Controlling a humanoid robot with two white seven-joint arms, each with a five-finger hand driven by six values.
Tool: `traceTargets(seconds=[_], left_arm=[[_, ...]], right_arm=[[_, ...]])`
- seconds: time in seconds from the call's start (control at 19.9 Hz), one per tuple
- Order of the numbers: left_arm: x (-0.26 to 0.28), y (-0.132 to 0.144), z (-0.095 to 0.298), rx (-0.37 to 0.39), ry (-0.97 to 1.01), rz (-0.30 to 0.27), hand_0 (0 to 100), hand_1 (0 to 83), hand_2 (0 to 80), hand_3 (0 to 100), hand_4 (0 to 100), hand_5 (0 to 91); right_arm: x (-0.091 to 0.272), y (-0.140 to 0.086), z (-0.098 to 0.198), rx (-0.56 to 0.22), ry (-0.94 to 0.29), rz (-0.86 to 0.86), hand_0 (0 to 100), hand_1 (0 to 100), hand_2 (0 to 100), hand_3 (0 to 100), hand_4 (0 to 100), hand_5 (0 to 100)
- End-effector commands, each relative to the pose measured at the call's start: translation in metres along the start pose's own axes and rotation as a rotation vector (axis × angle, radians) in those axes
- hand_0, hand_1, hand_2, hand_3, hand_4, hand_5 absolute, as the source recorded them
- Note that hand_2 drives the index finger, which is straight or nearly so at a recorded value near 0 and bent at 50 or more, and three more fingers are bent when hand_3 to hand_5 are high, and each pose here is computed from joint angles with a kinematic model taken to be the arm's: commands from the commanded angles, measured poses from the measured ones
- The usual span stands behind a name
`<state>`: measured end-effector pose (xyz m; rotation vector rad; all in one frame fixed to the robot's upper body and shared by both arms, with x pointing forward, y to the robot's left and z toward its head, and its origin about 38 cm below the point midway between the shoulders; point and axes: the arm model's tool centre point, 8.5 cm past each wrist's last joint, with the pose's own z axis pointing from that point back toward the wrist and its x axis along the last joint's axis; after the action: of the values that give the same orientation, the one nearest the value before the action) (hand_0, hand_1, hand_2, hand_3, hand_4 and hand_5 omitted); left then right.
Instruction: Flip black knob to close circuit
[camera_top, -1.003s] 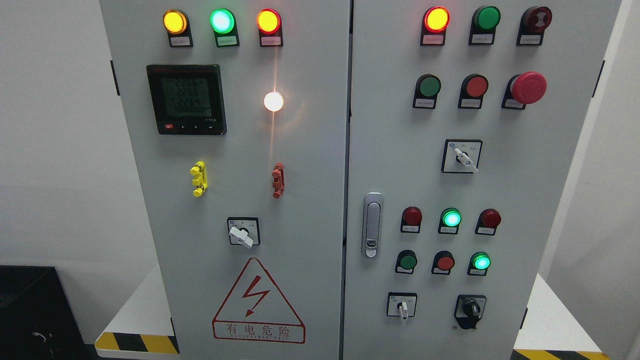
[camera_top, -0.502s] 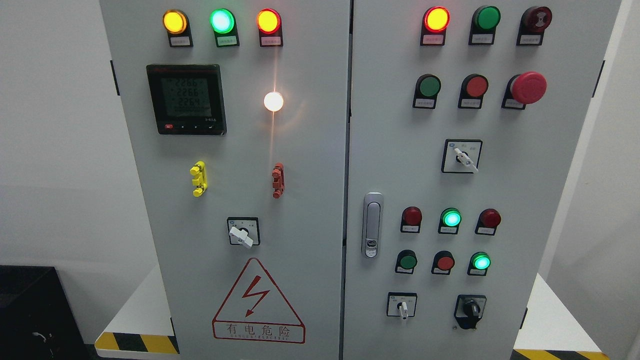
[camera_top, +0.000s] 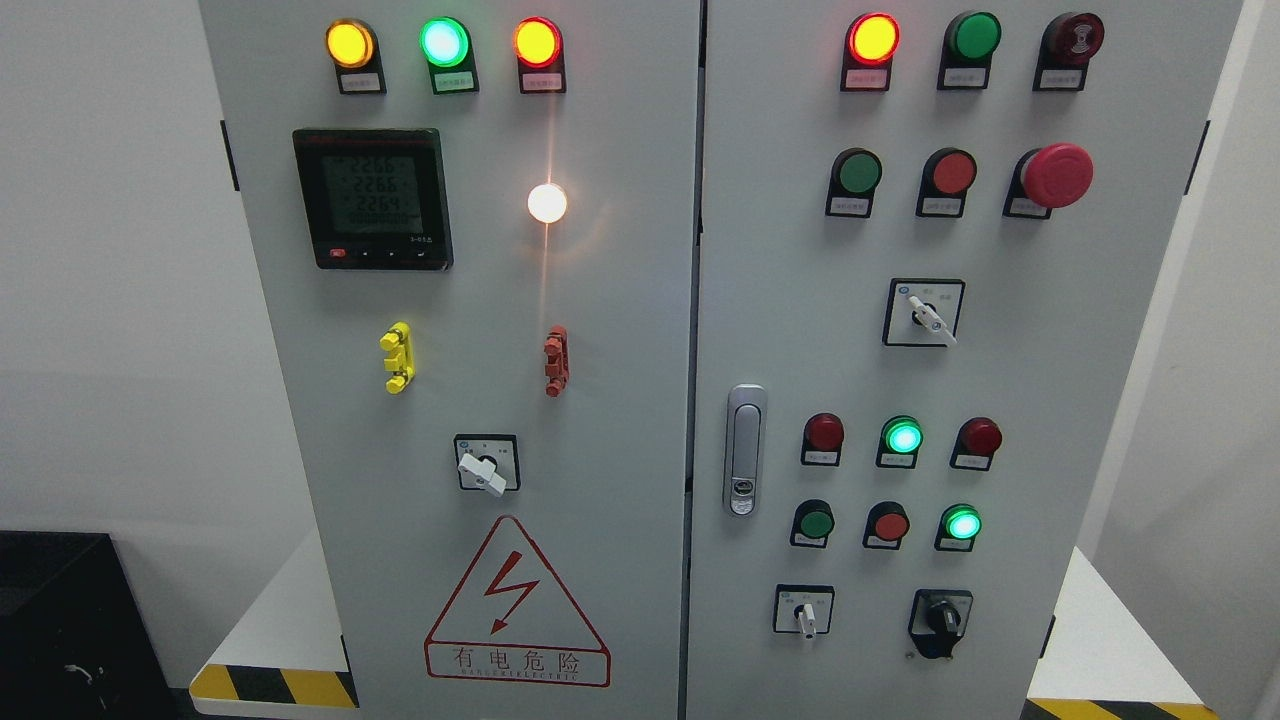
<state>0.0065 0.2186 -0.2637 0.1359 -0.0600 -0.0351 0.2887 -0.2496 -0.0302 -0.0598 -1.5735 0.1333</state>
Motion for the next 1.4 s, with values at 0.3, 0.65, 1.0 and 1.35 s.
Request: traceTargets(seconds=[0.3,0.65,1.0,1.35], left_arm=[[-0.004,-0.002,0.0,-0.004,-0.007,0.004,12,55.6,0.0,0,0,0.0],[-0.005,-0.002,0.0,-0.004,-0.006,0.003,12,55.6,0.0,0,0,0.0],[-0.004,-0.002,0.0,-0.004,-0.007,0.004,12,55.6,0.0,0,0,0.0],[-0.005,-0.002,0.0,-0.004,-0.006,0.003,12,55.6,0.0,0,0,0.0]], right_arm=[[0.078,-0.022,-0.022,-0.096,-0.115,0.392,0,4,48,72,64,57],[0.102,-0.035,-0.043,-0.23,-0.069,0.496,0,5,66,86,77,80],[0.119,-0.039,-0.048,-0.262,-0.062,0.703,0,6,79,99,88,95],[0.136,-0.043,-0.063,-0.304,-0.049,0.858,0,5,82,100,92,98]])
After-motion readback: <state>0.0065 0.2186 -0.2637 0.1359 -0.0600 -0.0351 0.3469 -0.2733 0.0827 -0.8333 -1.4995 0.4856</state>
